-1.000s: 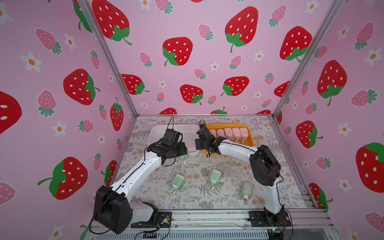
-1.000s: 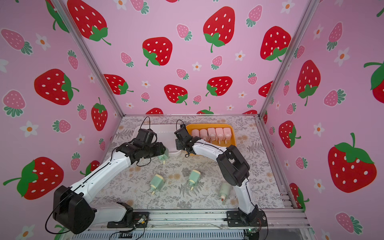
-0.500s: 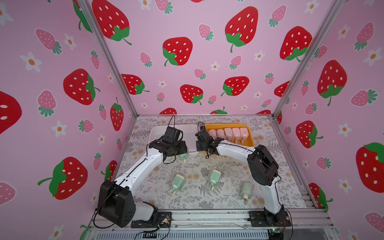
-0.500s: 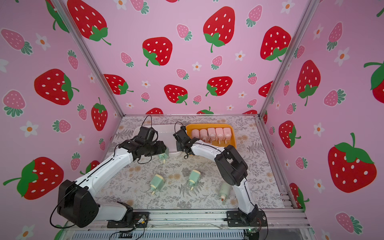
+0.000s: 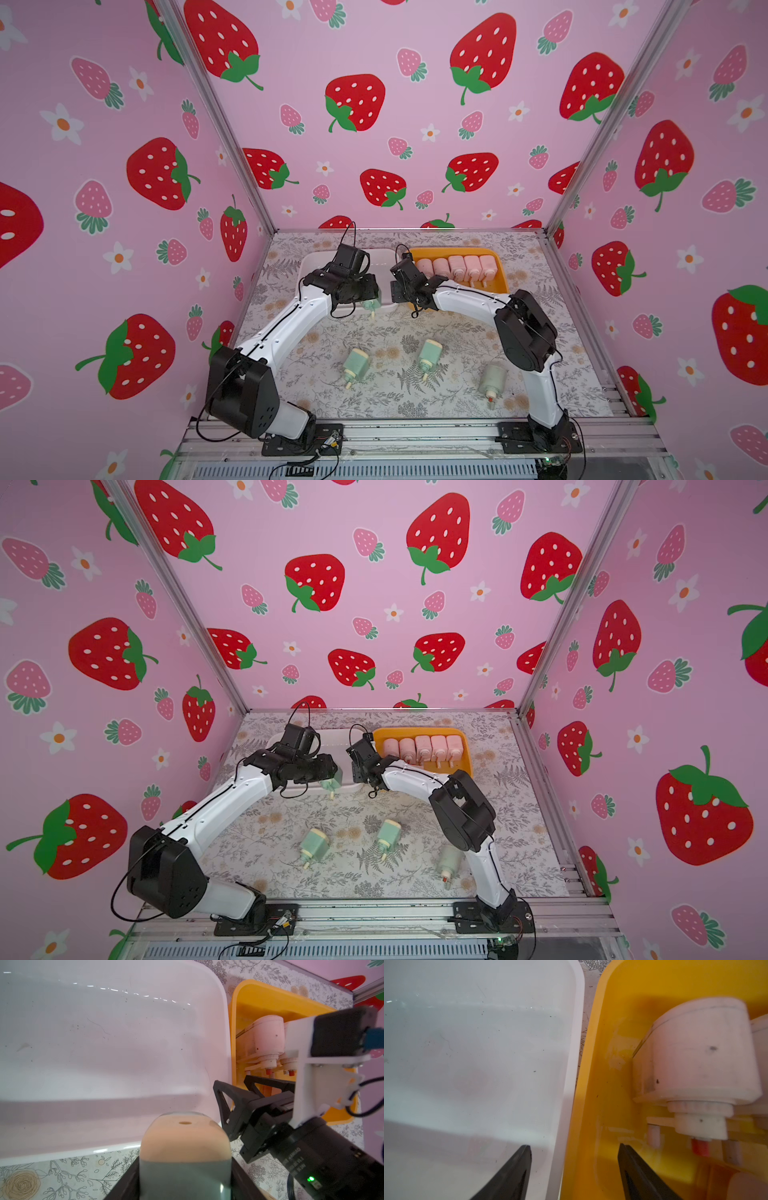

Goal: Place the pencil sharpeners by color into the storage box
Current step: Place the pencil sharpener in the storage box.

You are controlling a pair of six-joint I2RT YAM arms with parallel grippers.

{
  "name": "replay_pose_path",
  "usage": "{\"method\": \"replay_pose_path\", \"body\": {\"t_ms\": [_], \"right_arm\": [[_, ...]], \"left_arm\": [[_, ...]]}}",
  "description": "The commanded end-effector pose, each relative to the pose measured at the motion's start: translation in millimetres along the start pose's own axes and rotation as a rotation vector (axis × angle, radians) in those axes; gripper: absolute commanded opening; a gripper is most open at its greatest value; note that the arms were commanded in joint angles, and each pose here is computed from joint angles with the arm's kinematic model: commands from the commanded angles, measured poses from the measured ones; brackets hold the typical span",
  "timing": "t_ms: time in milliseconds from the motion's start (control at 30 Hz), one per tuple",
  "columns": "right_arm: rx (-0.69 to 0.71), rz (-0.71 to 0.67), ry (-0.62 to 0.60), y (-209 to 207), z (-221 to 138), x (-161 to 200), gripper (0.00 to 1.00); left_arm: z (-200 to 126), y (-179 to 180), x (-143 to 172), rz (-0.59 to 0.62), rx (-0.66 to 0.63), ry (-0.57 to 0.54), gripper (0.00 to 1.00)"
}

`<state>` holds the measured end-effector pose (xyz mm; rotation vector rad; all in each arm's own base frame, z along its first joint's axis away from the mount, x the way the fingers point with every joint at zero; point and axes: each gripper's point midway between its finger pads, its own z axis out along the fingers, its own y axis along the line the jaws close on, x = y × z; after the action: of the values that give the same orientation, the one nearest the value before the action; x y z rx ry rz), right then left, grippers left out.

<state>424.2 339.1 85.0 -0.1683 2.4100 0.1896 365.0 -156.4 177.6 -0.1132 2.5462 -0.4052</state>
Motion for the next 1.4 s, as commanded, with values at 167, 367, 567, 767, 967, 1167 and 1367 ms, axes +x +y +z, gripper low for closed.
{"method": "replay_pose_path", "body": {"t_ms": [167,367,567,767,967,1167,1367], "right_arm": [[0.001,-0.039,-0.026,-4,-18,-6,0.88],[-0.023,-0.042,-0.033,-2,-26,-9,1.0],[-0.036,-0.033,-0.058,-3,-34,-12,1.0],[-0.056,-0.029,-0.056,-1,-34,-10,1.0],[-0.055,-0.039,-0.049,-2,-34,-8,1.0],[-0.058,-0.046,-0.04,-2,-33,-5,1.0],[-0.058,-0.044,-0.036,-2,-33,-4,1.0]], "left_arm": [[34,-13,-54,0.0,-0.018,-0.042,0.0],[63,-15,-61,-0.003,-0.036,-0.001,0.0],[85,-12,-63,-0.012,-0.05,0.021,0.0],[102,-10,-64,-0.019,-0.063,0.052,0.0],[114,-14,-63,-0.052,-0.033,0.059,0.0],[124,-14,-63,-0.068,-0.031,0.067,0.0],[135,-13,-61,-0.065,-0.04,0.079,0.0]]}}
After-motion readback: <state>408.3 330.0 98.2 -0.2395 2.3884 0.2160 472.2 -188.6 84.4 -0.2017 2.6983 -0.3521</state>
